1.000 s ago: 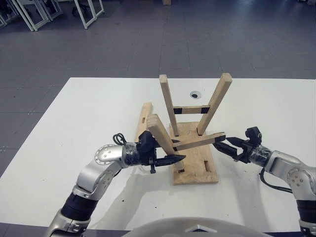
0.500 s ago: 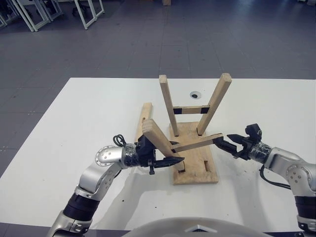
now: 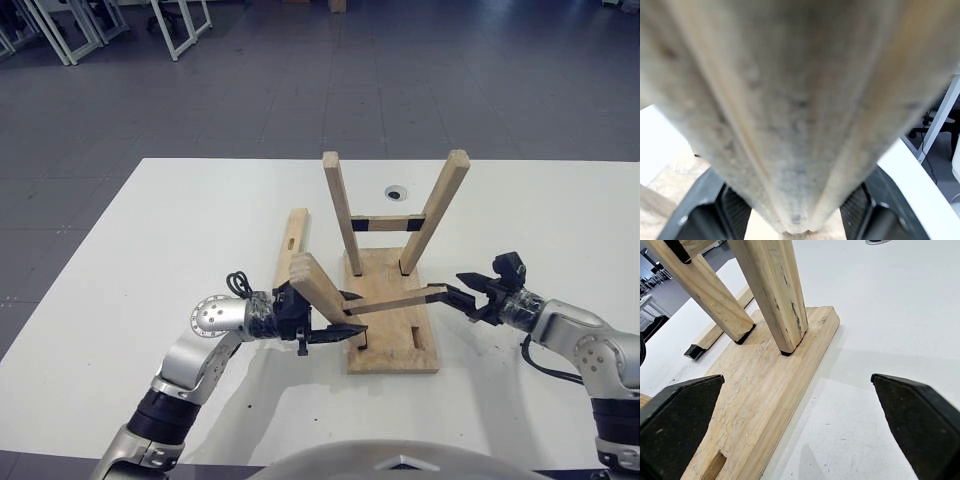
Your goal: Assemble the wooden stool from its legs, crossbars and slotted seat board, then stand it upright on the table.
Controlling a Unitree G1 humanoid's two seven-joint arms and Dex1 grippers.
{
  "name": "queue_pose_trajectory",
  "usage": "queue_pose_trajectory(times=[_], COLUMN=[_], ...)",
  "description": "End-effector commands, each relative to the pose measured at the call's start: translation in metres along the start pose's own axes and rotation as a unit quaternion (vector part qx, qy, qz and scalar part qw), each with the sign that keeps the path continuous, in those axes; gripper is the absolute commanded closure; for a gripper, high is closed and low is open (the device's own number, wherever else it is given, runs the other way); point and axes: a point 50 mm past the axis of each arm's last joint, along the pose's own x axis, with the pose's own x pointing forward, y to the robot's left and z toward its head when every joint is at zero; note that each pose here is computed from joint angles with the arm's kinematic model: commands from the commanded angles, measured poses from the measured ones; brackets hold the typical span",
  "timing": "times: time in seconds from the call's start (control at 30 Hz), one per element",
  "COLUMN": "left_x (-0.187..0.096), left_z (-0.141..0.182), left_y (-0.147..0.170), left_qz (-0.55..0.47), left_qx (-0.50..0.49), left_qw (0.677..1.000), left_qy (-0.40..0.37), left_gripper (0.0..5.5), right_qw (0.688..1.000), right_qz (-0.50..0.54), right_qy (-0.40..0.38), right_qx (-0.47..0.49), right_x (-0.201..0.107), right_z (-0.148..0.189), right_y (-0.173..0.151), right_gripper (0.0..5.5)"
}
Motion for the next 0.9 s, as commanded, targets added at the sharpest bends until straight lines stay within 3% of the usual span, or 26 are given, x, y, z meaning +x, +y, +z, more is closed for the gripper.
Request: queue_pose_trajectory(times=[0.03, 0.23, 0.43, 0.63, 0.9], left_x=[0.002, -0.002, -0.019, -0.011, -0.018], left_z=[-0.024, -0.043, -0.068, -0.066, -0.081], left_y=[-0.004, -0.016, -0.023, -0.023, -0.034], left_qz=[-0.027, -0.057, -0.095, -0.082, -0.090], left_qx=[-0.001, -0.008, -0.084, -0.126, -0.090], left_qw=[0.997, 0.992, 0.957, 0.953, 0.951], left_qy=[0.069, 0.109, 0.262, 0.261, 0.282], left_gripper=[3.45, 3.45, 3.45, 3.45, 3.45], right_qw=[0.999, 0.986, 0.974, 0.971, 0.968], right_qz=[0.013, -0.022, -0.064, -0.068, -0.080], right_qy=[0.016, 0.064, 0.081, 0.083, 0.076], right_qx=[-0.040, -0.149, -0.201, -0.212, -0.224], right_x=[0.007, 0.019, 0.022, 0.029, 0.035], right_z=[0.004, -0.008, -0.013, -0.015, -0.006], right_y=[0.007, 0.012, 0.005, 0.006, 0.000], right_gripper=[0.01, 0.01, 0.01, 0.01, 0.01])
